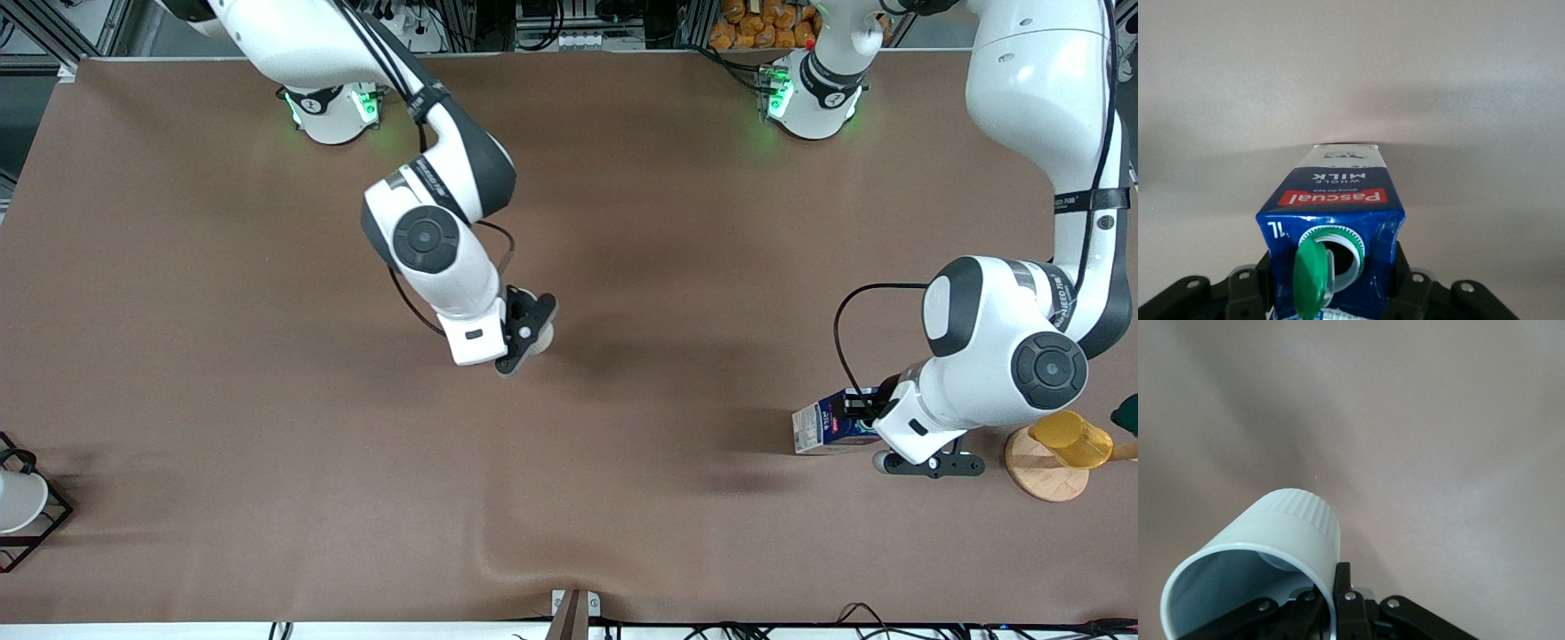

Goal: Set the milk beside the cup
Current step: 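Carry the white mug with the right gripper toward the table middle, then set the mug down with the right gripper while the left gripper lifts the carton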

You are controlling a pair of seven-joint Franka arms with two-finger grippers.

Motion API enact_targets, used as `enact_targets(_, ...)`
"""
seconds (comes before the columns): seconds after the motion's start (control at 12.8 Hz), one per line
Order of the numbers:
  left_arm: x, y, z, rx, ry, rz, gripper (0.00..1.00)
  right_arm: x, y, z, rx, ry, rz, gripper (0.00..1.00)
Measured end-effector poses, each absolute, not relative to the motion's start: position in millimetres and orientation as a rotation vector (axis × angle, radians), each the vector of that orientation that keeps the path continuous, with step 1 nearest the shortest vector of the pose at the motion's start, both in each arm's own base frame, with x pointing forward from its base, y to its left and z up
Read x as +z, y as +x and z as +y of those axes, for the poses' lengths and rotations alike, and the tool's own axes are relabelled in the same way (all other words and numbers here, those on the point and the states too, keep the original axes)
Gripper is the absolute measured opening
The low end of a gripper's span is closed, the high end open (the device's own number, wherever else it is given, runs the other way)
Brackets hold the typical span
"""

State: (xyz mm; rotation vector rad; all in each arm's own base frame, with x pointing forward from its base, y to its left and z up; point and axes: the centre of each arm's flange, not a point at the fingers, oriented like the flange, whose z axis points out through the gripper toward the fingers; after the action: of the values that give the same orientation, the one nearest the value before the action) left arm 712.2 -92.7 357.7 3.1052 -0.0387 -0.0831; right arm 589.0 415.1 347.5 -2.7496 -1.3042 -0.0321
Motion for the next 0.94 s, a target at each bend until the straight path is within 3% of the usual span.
enact_targets(0.39,363,712,-93,-0.071,3.105,-0.04,0.65,288,639,457,-0.143,-2.747,-1.077,0.05)
enact_targets(0.94,384,711,-101,-0.024,3.104,-0.059,0.65,263,628,497,-0.217,-2.715,-1.134,0.05)
